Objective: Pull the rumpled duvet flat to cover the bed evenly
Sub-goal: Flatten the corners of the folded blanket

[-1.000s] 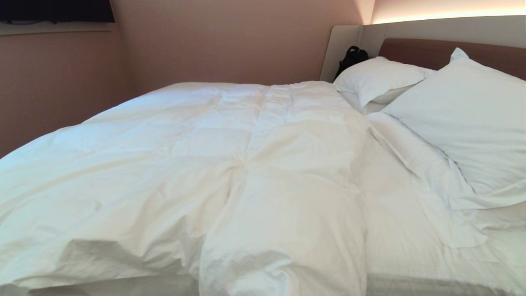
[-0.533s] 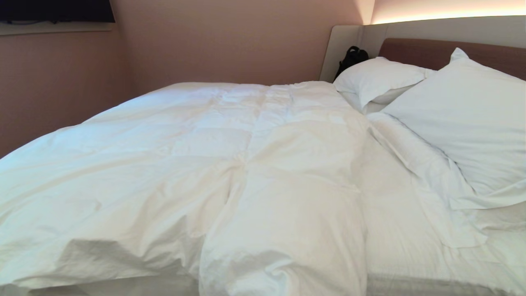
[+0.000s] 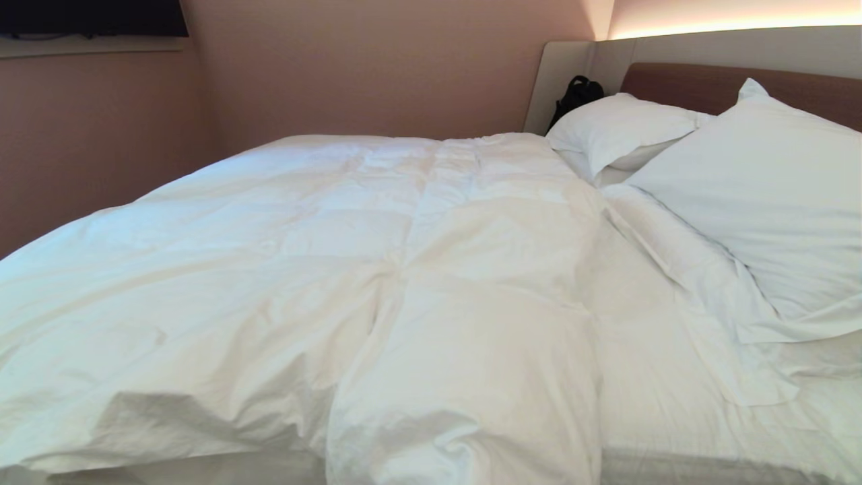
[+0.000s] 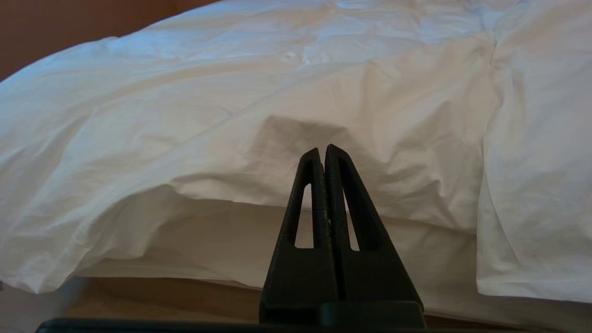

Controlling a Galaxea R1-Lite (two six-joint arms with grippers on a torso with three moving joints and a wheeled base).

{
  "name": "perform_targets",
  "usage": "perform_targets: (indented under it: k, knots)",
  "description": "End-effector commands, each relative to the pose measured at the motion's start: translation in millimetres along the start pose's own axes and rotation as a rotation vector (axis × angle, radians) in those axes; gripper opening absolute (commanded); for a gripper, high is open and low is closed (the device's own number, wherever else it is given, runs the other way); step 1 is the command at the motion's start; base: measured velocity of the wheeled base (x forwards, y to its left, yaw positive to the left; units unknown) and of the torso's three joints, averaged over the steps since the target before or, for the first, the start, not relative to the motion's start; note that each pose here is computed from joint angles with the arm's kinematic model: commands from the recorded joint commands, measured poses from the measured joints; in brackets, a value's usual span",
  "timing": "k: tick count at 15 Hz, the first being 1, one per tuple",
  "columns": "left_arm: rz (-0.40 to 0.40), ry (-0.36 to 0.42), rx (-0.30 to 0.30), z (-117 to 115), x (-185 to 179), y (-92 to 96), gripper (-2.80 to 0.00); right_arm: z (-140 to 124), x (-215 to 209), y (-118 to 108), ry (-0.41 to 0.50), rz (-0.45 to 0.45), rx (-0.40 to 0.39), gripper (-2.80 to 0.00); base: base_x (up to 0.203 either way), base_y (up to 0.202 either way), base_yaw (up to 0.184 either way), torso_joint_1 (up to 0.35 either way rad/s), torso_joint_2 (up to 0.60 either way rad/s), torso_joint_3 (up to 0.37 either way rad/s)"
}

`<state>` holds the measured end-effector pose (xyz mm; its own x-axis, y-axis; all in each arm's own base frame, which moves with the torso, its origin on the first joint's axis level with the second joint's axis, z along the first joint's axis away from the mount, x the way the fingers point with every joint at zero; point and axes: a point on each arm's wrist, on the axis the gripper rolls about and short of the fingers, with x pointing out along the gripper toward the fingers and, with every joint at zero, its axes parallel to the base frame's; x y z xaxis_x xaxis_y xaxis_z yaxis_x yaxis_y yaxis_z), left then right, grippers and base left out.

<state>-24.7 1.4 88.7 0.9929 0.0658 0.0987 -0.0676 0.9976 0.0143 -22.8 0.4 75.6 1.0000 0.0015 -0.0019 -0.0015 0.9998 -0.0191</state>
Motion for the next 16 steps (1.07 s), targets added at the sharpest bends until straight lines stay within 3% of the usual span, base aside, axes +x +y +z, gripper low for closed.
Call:
perform_targets:
  k: [1, 3, 6, 16]
  knots:
    - [-0.035, 0.009, 0.0, -2.8, 0.5, -0.9, -2.8, 0.0, 0.0, 0.0, 0.001, 0.0, -0.001, -2.8, 0.0, 0.0, 0.0, 0.0, 0.0, 0.0]
    - [-0.062, 0.062, 0.006, -9.6, 0.7, -1.6, -2.8, 0.0, -0.1, 0.0, 0.0, 0.0, -0.001, -2.8, 0.0, 0.0, 0.0, 0.0, 0.0, 0.0]
    - [-0.062, 0.074, -0.02, -10.3, 0.5, -1.6, -2.8, 0.1, 0.0, 0.0, 0.001, 0.0, -0.001, -2.8, 0.0, 0.0, 0.0, 0.0, 0.0, 0.0]
    - [-0.059, 0.07, -0.024, -10.0, 0.6, -1.6, -2.8, 0.2, 0.0, 0.0, 0.0, 0.0, -0.001, -2.8, 0.0, 0.0, 0.0, 0.0, 0.0, 0.0]
